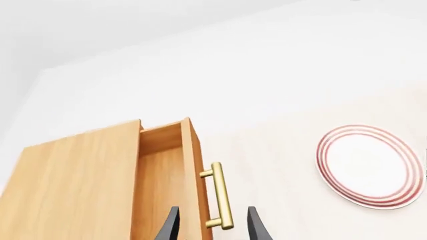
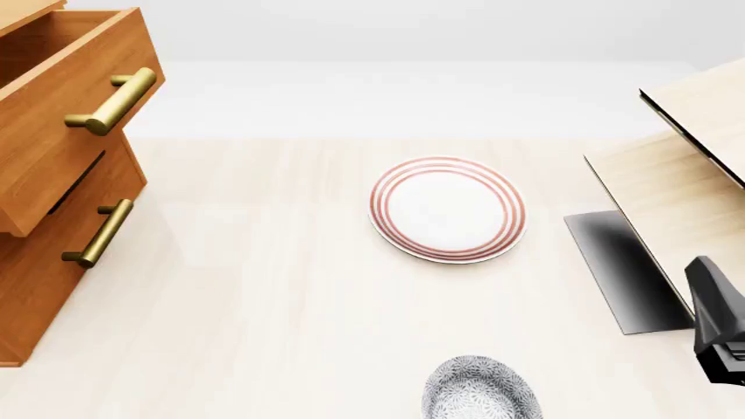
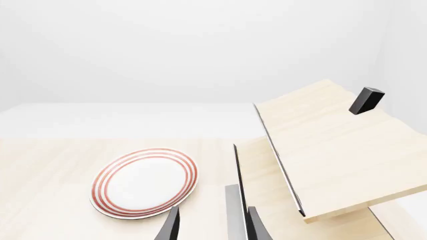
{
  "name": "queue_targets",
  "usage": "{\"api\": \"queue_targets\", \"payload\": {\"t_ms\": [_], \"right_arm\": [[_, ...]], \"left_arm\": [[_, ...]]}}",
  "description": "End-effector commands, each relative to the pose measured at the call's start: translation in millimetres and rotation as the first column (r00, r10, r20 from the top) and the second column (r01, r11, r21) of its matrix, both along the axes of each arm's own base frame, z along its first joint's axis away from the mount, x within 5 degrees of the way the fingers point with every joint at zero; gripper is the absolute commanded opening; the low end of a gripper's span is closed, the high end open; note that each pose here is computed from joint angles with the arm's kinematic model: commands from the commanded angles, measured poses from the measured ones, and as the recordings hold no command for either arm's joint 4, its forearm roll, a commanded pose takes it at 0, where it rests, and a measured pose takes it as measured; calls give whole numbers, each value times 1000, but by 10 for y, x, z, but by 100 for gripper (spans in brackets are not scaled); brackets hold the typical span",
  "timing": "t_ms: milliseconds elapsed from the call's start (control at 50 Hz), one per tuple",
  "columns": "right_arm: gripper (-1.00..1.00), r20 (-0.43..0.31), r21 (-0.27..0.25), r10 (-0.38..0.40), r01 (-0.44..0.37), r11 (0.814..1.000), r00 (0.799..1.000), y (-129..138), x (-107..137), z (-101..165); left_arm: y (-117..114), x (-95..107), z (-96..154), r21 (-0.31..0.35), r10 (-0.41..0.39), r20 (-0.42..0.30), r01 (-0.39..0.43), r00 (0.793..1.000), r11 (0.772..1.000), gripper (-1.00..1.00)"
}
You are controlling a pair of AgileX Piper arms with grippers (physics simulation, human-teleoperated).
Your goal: Open the top drawer of the cabinet and put the bowl in it.
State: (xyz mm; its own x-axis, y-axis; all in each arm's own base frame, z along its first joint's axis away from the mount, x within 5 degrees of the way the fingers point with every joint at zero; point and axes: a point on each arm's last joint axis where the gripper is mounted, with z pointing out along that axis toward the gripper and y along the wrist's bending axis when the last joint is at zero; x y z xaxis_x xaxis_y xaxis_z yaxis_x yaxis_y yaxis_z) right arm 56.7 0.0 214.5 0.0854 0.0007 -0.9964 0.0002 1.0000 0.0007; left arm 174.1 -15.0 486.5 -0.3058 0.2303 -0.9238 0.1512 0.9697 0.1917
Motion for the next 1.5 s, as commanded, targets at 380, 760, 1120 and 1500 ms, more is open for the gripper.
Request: {"api": "queue_targets", "payload": {"t_ms": [380, 760, 1120, 1500], "right_arm": [[100, 0, 0, 0, 0, 1000, 1000, 0, -1, -2], [100, 0, 0, 0, 0, 1000, 1000, 0, -1, -2], [100, 0, 0, 0, 0, 1000, 1000, 0, -1, -2], [100, 0, 0, 0, 0, 1000, 1000, 0, -1, -2]], "left_arm": [[23, 456, 45, -165, 94, -165, -122, 982, 979, 100], [55, 472, -110, -246, 140, -210, -191, 968, 950, 100], [128, 584, -354, -250, 176, -240, -236, 955, 939, 100], [183, 702, -578, -239, 197, -268, -263, 943, 935, 100]]}}
